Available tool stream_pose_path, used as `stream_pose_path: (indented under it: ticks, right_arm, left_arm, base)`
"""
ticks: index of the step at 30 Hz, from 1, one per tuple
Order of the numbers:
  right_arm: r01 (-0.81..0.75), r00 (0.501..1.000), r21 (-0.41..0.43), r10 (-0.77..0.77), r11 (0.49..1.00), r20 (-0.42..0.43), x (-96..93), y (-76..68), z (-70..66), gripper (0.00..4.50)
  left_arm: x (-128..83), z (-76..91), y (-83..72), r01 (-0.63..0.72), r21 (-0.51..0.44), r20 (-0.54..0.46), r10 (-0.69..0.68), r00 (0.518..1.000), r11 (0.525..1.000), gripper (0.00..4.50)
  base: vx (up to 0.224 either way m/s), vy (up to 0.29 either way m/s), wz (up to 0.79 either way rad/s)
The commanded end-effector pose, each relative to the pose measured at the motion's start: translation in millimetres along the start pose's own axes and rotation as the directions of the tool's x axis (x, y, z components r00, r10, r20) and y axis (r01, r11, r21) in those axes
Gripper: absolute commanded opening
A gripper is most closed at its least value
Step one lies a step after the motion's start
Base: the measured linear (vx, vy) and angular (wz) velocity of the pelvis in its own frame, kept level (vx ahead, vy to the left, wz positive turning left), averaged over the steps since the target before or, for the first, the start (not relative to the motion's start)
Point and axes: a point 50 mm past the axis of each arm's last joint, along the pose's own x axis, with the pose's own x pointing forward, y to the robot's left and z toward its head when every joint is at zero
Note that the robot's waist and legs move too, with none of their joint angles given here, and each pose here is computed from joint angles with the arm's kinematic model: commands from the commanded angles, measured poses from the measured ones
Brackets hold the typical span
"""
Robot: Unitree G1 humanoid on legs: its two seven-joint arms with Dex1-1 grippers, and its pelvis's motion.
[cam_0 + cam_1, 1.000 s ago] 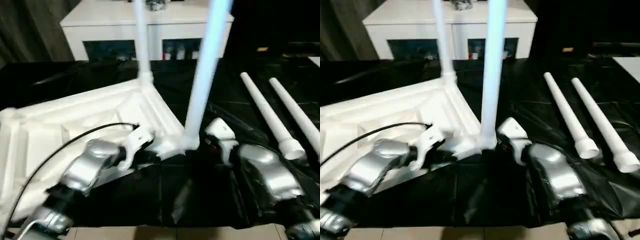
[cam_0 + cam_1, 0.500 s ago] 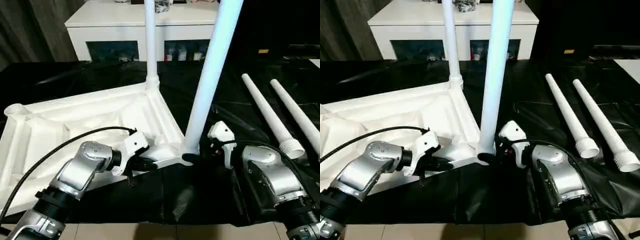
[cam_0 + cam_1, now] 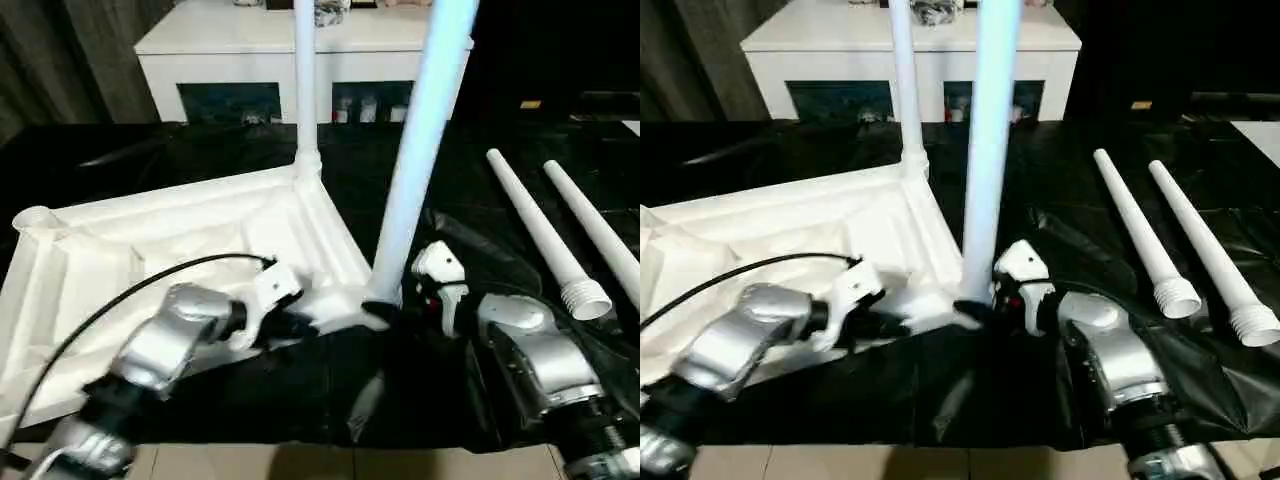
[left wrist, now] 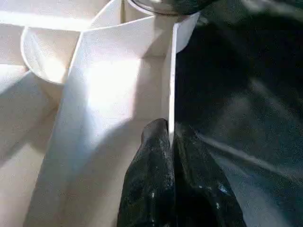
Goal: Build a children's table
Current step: Rotate leg to tighten
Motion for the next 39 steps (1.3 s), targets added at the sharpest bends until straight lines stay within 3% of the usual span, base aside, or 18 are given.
stream_pose_path:
  ticks: [1,5,8,11,17,21,23,25,30,32,34,35,37,38,39]
  right_arm:
    - [0.055,0.998,0.028,-0.054,0.998,-0.039,5.6,4.4,-8.4,2.72]
    - [0.137,0.990,0.082,-0.135,0.987,-0.035,10.9,5.9,-8.9,2.67]
    - [0.146,0.989,0.039,-0.145,0.988,-0.035,12.5,8.1,-7.1,2.67]
    - [0.121,0.992,0.111,-0.123,0.986,0.017,11.4,9.7,-2.6,3.37]
    - [0.204,0.979,0.054,-0.205,0.977,0.008,8.9,4.8,-0.7,3.76]
    - [0.230,0.973,0.060,-0.231,0.971,0.020,-0.7,-2.8,1.3,3.76]
    - [0.236,0.971,0.062,-0.238,0.970,0.027,-6.4,-5.3,1.0,3.85]
    - [0.256,0.965,0.062,-0.258,0.965,0.039,-16.9,-8.9,-0.3,3.85]
    - [0.313,0.947,0.088,-0.318,0.946,0.044,-33.5,-15.8,-4.6,3.85]
    - [0.315,0.946,0.102,-0.320,0.944,0.042,-39.5,-16.3,-6.8,3.85]
    - [0.272,0.959,0.109,-0.279,0.956,0.052,-41.7,-11.5,-6.1,3.85]
    - [0.272,0.959,0.109,-0.279,0.956,0.052,-41.7,-11.5,-6.1,3.85]
    - [0.146,0.987,0.092,-0.152,0.985,0.055,-40.8,4.1,-4.7,3.85]
    - [0.086,0.994,0.083,-0.091,0.993,0.056,-40.2,12.3,-4.3,3.85]
    - [0.067,0.996,0.080,-0.071,0.995,0.056,-40.0,14.9,-4.1,3.85]
  left_arm:
    - [3.8,-5.3,10.2,-0.125,-0.050,-0.034,0.124,0.992,0.991,0.00]
    - [13.1,5.1,10.4,-0.141,-0.040,-0.008,0.141,0.990,0.989,0.00]
    - [18.4,11.2,6.9,-0.106,-0.023,0.019,0.107,0.994,0.994,0.00]
    - [20.4,12.0,5.5,-0.086,-0.009,0.025,0.087,0.996,0.996,0.00]
    - [20.2,10.9,5.6,-0.086,0.008,0.032,0.085,0.996,0.996,0.00]
    - [21.5,23.3,14.6,-0.185,0.049,0.139,0.176,0.974,0.982,0.00]
    - [20.4,32.3,16.9,-0.206,0.045,0.199,0.193,0.961,0.978,0.44]
    - [17.2,43.4,18.3,-0.218,0.023,0.263,0.204,0.943,0.976,0.44]
    - [10.1,56.6,23.5,-0.281,0.006,0.361,0.260,0.895,0.960,1.06]
    - [0.5,61.7,34.0,-0.385,-0.028,0.401,0.363,0.841,0.923,1.18]
    - [-15.7,62.1,48.3,-0.513,-0.060,0.406,0.491,0.771,0.856,1.35]
    - [-15.7,62.1,48.3,-0.513,-0.060,0.406,0.491,0.771,0.856,1.42]
    - [-49.9,53.1,70.2,-0.675,-0.135,0.357,0.671,0.650,0.726,1.66]
    - [-65.6,45.2,77.3,-0.719,-0.147,0.317,0.721,0.616,0.679,1.66]
    - [-70.5,42.5,79.3,-0.731,-0.148,0.304,0.734,0.608,0.667,1.66]
  base:
    - [0.000,0.000,0.00]
    - [0.000,0.000,0.00]
    - [0.000,0.000,0.00]
    - [0.000,0.000,0.00]
    - [0.000,0.000,0.00]
    - [0.000,0.000,0.00]
    - [0.000,0.000,0.00]
    - [0.000,0.000,0.00]
    - [0.000,0.000,0.00]
    - [0.000,0.000,0.00]
    - [0.000,0.000,0.00]
    - [0.000,0.000,0.00]
    - [0.000,0.000,0.00]
    - [0.000,0.000,0.00]
    - [0.000,0.000,0.00]
